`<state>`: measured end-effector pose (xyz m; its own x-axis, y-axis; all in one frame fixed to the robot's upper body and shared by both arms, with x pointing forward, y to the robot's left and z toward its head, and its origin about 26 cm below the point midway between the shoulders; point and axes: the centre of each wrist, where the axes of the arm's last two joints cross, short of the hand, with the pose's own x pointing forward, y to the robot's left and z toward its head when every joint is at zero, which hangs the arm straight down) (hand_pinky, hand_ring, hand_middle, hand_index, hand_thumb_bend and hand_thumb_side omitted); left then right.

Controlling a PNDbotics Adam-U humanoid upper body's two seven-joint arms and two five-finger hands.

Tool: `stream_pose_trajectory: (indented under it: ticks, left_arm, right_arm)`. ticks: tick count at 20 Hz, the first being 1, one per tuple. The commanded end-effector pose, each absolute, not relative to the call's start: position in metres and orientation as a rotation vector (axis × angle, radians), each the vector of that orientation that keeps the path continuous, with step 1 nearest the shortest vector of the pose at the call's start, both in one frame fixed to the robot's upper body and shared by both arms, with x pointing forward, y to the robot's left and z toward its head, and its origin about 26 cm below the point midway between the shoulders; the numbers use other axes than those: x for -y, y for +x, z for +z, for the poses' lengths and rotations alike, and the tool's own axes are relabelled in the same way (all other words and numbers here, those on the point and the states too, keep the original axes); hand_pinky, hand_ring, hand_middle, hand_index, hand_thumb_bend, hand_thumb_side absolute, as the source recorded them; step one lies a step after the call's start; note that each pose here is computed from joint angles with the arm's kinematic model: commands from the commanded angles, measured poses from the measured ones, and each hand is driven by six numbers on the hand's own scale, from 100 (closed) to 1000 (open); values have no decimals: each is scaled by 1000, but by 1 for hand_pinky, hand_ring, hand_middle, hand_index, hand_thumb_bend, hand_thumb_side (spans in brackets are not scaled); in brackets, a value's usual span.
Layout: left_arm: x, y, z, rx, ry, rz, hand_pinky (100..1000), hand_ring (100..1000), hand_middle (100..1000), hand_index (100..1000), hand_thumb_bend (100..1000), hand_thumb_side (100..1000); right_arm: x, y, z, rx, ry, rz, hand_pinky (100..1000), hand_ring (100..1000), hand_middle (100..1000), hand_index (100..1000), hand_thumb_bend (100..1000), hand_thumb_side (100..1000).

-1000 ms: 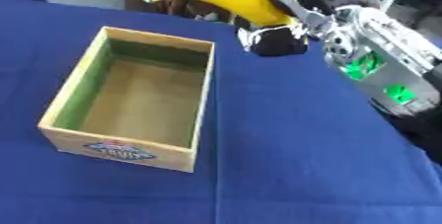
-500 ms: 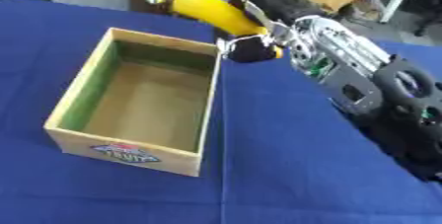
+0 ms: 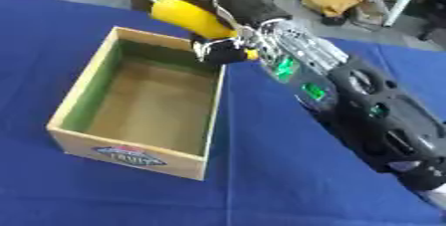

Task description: Pick up objects on the table and place them in the box.

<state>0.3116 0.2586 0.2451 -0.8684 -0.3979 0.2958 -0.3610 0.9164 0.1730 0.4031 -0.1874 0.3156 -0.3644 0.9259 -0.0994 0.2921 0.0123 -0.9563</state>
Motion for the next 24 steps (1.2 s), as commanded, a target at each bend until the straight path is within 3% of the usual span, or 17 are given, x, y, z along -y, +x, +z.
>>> stream_pose_trajectory:
  ticks: [1,6,8,10,11,12,13,14,16,24]
  left_arm:
    - [-255,309,254,2796,539,-162,566,726,778,894,100,1000]
    - [-253,309,255,2803,524,-157,565,726,777,894,100,1000]
    - [-252,309,255,2802,521,-158,565,726,778,894,100,1000]
    - [-252,309,254,2801,520,-161,565,726,778,894,100,1000]
    - [-252,309,254,2800,520,-162,564,726,778,894,100,1000]
    - [-252,309,254,2797,519,-163,564,726,778,894,100,1000]
    - [-252,309,253,2794,519,-164,564,727,778,895,100,1000]
    - [-252,309,253,2792,519,-165,564,727,778,895,100,1000]
    - [-252,309,253,2789,518,-168,564,727,778,895,100,1000]
    - [-252,309,252,2782,513,-178,564,727,778,895,100,1000]
  right_arm:
    - [186,408,324,1715,-1297,1365,643,658,316,535,100,469]
    - [184,419,312,1692,-1289,1390,646,661,331,552,100,467]
    - [183,421,309,1691,-1283,1414,671,711,422,643,100,554]
    - [183,421,308,1686,-1273,1441,679,731,452,666,100,573]
    - [183,421,309,1682,-1269,1452,711,805,593,763,106,631]
    - [183,421,309,1671,-1260,1473,711,805,593,763,106,631]
    - [183,421,310,1662,-1251,1492,735,840,704,810,205,660]
    - [183,419,312,1656,-1240,1508,752,861,760,840,328,699]
    - [181,416,318,1654,-1219,1531,766,871,786,864,442,727]
    - [174,404,333,1698,-1186,1535,752,854,763,844,401,705]
